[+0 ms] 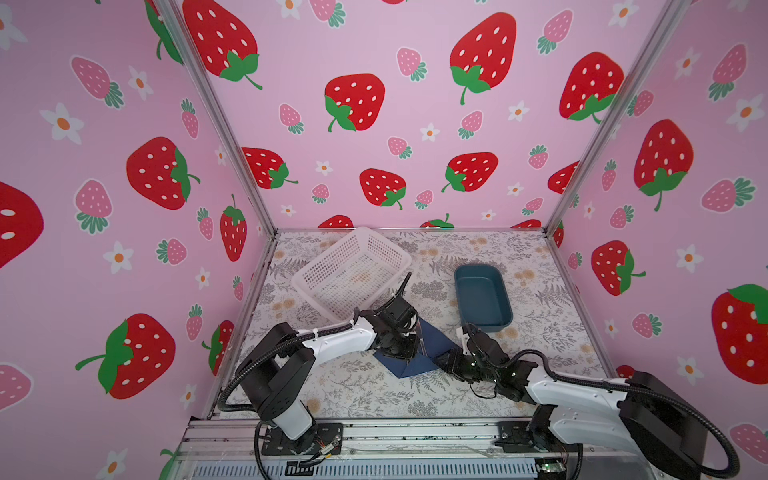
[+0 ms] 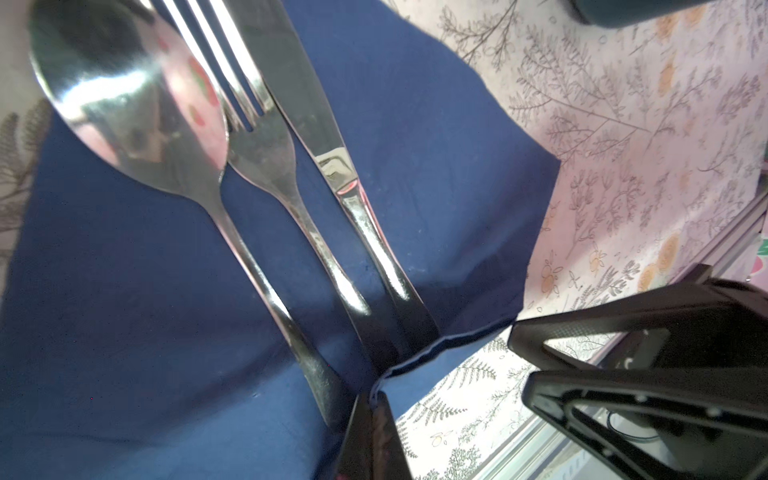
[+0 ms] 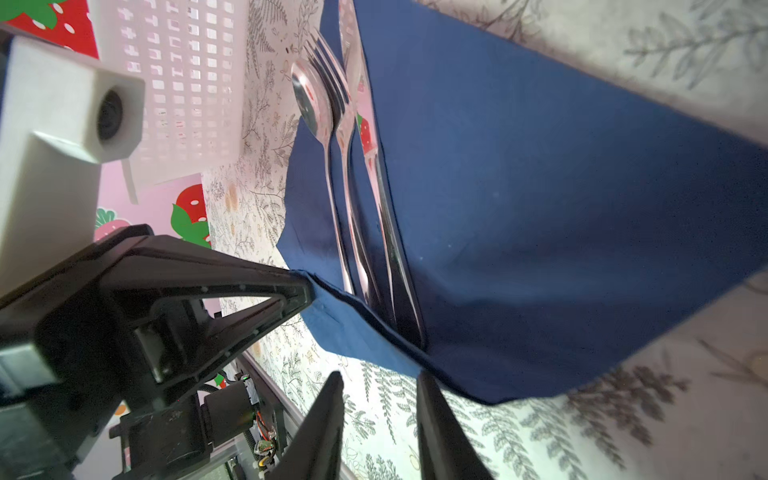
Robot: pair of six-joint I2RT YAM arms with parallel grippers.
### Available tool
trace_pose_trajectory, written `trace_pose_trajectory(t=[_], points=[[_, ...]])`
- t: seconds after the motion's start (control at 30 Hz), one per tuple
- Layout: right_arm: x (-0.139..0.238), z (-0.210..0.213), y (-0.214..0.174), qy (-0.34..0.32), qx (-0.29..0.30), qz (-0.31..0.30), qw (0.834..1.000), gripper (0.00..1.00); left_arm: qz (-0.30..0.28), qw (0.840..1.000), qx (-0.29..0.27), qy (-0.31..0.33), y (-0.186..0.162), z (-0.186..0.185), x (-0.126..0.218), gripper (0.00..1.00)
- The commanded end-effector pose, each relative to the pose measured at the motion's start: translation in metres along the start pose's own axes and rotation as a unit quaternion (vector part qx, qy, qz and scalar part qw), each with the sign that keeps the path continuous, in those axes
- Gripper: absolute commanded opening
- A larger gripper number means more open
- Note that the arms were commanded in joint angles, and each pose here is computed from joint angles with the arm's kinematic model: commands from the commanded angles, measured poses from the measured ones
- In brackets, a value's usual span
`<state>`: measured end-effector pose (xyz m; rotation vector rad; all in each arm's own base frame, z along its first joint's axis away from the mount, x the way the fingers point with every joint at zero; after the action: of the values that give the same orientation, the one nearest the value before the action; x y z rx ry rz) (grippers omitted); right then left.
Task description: Place the utensils on the paper napkin and roll it up
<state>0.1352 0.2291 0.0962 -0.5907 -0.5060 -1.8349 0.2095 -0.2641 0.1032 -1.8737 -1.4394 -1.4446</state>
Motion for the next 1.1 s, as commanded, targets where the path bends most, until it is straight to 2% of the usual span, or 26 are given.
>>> trace_pose_trajectory(t=[0.0,0.23,0.5,0.8,1.07], points=[[0.0,0.004,0.002,-0.012,0.019,0.005,1.0,0.32,-0.005,1.0,0.001,0.011,0.011,-0.002,0.001,0.0],[-0.004,0.015,-0.001,-0.015,0.06,0.036,0.997,0.31,-0.003,1.0,0.001,0.007,0.016,-0.004,-0.002,0.0],[-0.019,0.016,-0.001,-0.061,0.087,0.069,0.992,0.24,-0.001,1.0,0.011,0.018,0.016,0.0,-0.004,0.0],[-0.014,0.014,0.007,-0.11,0.094,0.041,0.989,0.24,0.006,0.999,0.023,0.029,0.009,0.005,-0.006,0.0],[0.001,0.021,0.01,-0.053,0.09,0.003,0.995,0.25,0.007,0.999,0.025,0.036,0.011,0.006,-0.009,0.0]])
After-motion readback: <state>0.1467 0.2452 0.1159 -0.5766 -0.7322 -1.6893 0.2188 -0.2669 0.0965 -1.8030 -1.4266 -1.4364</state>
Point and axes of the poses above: each gripper's point midway between its finger pads, its own x axis back along the fingers, its own z axis along the line the jaws close on, y = z × x, the point moved 6 cm from there along x, back along the fingers, and after that the axes turned 10 degrees about -x, right-handed, at the moved point
